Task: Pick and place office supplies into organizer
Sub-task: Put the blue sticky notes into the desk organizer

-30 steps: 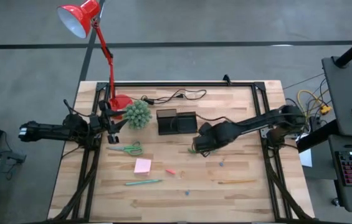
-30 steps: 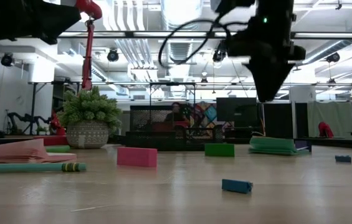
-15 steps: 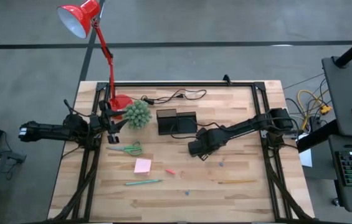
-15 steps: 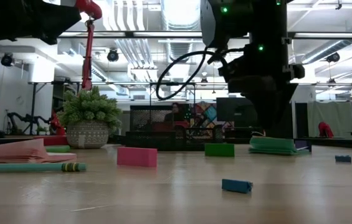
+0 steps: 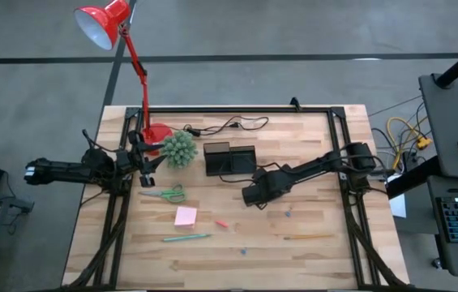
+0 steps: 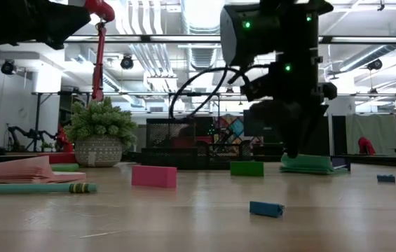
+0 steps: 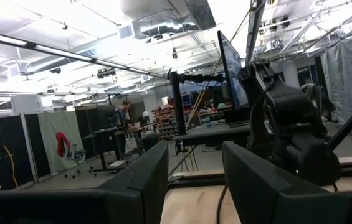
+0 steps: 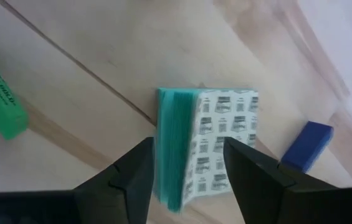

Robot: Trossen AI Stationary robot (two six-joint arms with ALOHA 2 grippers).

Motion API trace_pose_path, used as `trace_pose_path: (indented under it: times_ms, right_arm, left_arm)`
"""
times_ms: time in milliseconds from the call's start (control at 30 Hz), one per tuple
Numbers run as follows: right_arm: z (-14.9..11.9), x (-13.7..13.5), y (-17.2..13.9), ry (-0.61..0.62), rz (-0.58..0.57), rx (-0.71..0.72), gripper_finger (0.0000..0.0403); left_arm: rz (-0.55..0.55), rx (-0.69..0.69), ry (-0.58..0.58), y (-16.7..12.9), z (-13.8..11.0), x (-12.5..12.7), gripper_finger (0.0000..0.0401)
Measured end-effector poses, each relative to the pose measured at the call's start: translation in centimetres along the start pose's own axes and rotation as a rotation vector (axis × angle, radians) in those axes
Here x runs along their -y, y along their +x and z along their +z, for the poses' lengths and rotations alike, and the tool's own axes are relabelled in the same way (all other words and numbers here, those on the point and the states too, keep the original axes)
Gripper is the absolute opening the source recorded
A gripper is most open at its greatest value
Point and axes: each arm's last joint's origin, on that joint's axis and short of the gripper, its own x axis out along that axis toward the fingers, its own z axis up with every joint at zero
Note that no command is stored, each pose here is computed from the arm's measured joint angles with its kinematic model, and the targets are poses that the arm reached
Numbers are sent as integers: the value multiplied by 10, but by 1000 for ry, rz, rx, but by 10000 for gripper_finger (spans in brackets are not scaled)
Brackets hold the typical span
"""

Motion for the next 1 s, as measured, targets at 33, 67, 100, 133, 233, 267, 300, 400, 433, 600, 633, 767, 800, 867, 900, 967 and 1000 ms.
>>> trace_pose_path:
  times_ms: [33,67,100,133,233,267,300,400,433,600,633,767,800,867,900,967,1000]
  right_arm:
    - [0,-1,2,-3,-8,-5,182]
    - [0,-2,4,-5,-13,-8,182]
    - [-1,-2,5,-6,-16,-10,182]
    - [0,-3,7,-7,-18,-11,182]
    - [-1,-3,9,-9,-23,-14,182]
    - [-2,-3,9,-7,-26,-16,182]
    - [-2,-3,9,-1,-27,-16,182]
    - [-2,-2,9,5,-30,-12,181]
    - [-2,-2,9,5,-33,-6,180]
    - [-2,-4,13,-4,-51,0,174]
    - [-2,-4,13,-6,-53,-1,173]
    - [-2,-5,16,-10,-60,-6,171]
    - [-2,-6,18,-12,-64,-8,171]
    - [-2,-6,19,-14,-68,-11,172]
    - [-2,-6,19,-19,-68,-11,173]
    - [-2,-6,19,-22,-68,-11,172]
    - [-2,-6,19,-21,-67,-11,170]
  left_arm:
    - [0,-1,1,0,0,0,139]
    - [0,1,1,0,0,0,139]
    - [1,3,0,0,0,0,139]
    - [3,9,-2,0,1,0,139]
    - [2,7,-1,-1,1,-1,139]
    - [3,10,-2,-1,1,-1,139]
    - [3,9,-2,-1,1,-1,139]
    - [3,9,-2,-1,1,-1,139]
    - [3,10,-2,-1,1,-1,139]
    - [3,8,-1,-1,1,-1,139]
    - [3,8,-1,-1,1,-1,139]
    - [3,9,-2,-1,1,-1,139]
    - [3,8,-1,-1,1,-1,139]
    - [3,8,-1,-1,1,-1,139]
    - [3,8,-1,-1,1,-1,139]
    - [3,9,-2,-1,1,-1,139]
    - [3,9,-2,-1,1,-1,139]
